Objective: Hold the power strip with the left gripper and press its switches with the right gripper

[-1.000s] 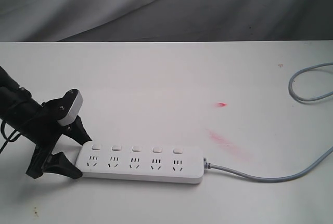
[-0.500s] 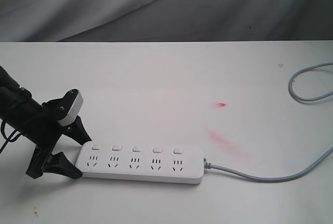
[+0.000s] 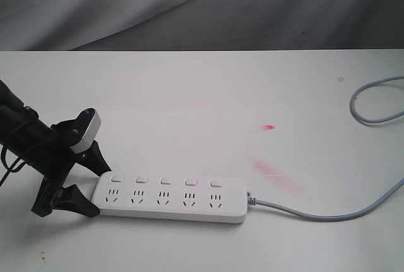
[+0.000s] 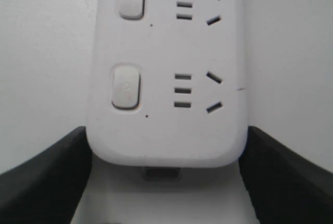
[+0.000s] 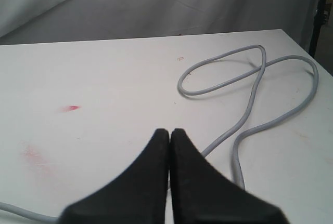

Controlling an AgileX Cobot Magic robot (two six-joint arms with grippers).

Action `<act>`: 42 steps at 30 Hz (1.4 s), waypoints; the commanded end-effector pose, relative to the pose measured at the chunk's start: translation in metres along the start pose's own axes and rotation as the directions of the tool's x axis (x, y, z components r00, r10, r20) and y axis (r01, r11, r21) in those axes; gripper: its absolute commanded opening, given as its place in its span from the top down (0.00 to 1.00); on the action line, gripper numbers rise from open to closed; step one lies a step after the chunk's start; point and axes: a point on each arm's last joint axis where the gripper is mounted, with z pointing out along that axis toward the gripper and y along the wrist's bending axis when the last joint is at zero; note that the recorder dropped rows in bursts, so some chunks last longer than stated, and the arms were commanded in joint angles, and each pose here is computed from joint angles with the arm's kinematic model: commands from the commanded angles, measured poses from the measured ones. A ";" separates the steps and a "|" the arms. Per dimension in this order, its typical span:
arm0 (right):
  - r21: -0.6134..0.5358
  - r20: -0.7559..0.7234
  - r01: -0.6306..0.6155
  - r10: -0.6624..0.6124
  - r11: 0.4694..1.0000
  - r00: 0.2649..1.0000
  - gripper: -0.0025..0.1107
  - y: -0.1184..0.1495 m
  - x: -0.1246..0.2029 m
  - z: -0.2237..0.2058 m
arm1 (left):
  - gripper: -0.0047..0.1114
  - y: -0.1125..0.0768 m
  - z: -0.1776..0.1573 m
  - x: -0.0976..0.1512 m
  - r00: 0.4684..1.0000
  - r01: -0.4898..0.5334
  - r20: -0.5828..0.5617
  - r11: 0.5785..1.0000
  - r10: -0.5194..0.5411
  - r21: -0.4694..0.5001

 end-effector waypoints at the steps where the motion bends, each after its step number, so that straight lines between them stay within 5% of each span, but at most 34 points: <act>1: 0.006 0.005 -0.008 0.008 1.000 1.000 0.98 0.000 0.001 0.000 | 0.56 -0.001 0.004 0.003 0.999 -0.027 -0.036 0.999 0.028 0.016; 5: 0.011 0.055 0.013 -0.014 1.000 0.998 0.98 -0.001 -0.004 0.000 | 0.56 -0.001 0.004 0.003 0.999 -0.027 -0.036 0.999 0.028 0.016; 8: -0.039 0.194 -0.120 0.126 0.992 0.973 0.98 0.002 -0.017 -0.002 | 0.56 -0.001 0.004 0.003 0.999 -0.027 -0.036 0.999 0.028 0.016; 12: -0.191 0.347 -0.505 0.539 0.842 0.768 0.98 -0.002 -0.035 -0.008 | 0.56 -0.001 0.004 0.004 0.998 -0.034 -0.044 0.999 0.035 0.021; 17: -0.260 0.609 -0.571 0.591 0.779 0.529 0.98 -0.019 -0.056 -0.023 | 0.56 -0.002 0.004 0.004 0.998 -0.039 -0.050 0.999 0.040 0.025; 20: -0.287 0.659 -0.557 0.583 0.779 0.476 0.98 -0.021 -0.061 -0.028 | 0.56 -0.002 0.004 0.004 0.998 -0.040 -0.051 0.999 0.041 0.026; 30: -0.209 0.476 -0.481 0.518 0.851 0.710 0.98 -0.007 -0.046 -0.013 | 0.56 -0.002 0.004 0.004 0.998 -0.040 -0.051 0.999 0.041 0.026; 36: -0.135 0.398 -0.230 0.265 0.964 0.878 0.98 0.006 -0.096 -0.030 | 0.56 -0.002 0.004 0.004 0.998 -0.040 -0.051 0.999 0.041 0.026; 42: -0.037 0.125 -0.005 0.009 0.999 0.992 0.98 0.010 -0.178 0.018 | 0.56 -0.002 0.004 0.004 0.998 -0.040 -0.051 0.999 0.041 0.026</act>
